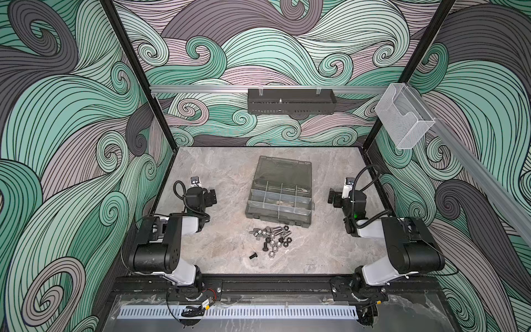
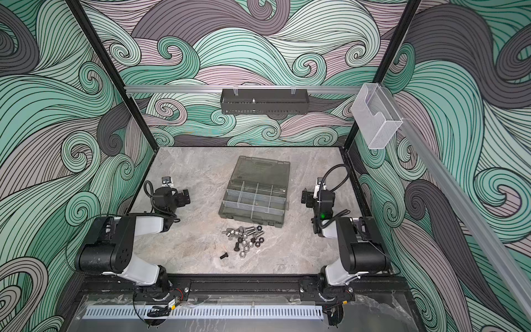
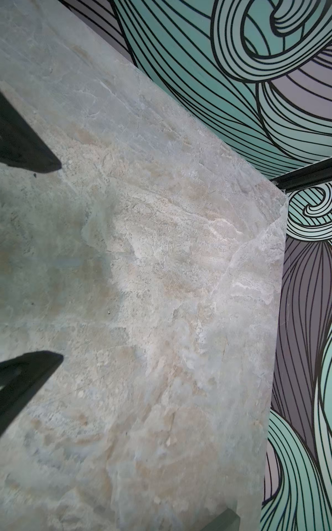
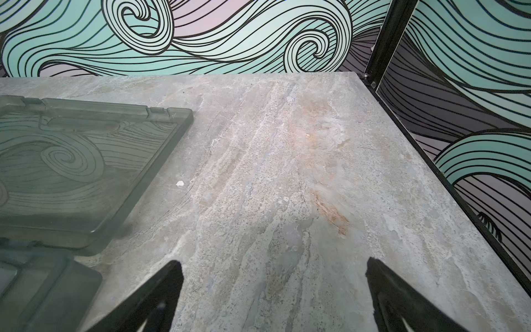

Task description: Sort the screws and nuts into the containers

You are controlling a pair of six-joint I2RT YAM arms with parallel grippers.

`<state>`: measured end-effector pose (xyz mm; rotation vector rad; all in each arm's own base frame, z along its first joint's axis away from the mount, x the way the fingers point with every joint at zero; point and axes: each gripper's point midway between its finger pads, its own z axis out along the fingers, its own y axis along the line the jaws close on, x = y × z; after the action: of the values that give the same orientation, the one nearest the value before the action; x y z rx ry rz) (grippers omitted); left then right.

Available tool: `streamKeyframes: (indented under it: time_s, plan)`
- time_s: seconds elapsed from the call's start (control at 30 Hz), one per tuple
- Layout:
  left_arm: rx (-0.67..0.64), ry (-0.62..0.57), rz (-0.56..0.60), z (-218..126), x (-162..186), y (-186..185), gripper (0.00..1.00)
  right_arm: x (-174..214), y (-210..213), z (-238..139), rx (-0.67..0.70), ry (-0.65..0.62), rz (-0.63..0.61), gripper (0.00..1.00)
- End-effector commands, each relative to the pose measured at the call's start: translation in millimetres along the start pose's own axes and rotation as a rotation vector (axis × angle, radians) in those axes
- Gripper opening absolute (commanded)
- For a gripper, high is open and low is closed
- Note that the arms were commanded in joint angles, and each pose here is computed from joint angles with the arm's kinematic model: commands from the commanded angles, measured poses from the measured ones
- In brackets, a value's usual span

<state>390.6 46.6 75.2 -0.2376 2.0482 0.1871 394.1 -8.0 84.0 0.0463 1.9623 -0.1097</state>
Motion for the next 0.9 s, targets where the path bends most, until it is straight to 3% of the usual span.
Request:
streamKeyframes:
  time_s: [0.0,0.87]
  plan:
    - [0.008,-0.030,-0.001,0.4,-10.6,-0.5,0.99,-9.4,1.1,-0.7,-0.006,-0.032,-0.004,1.00]
    - [0.006,-0.028,-0.001,1.2,-10.7,-0.3,0.99,-8.4,0.7,0.7,-0.007,-0.025,-0.001,1.00]
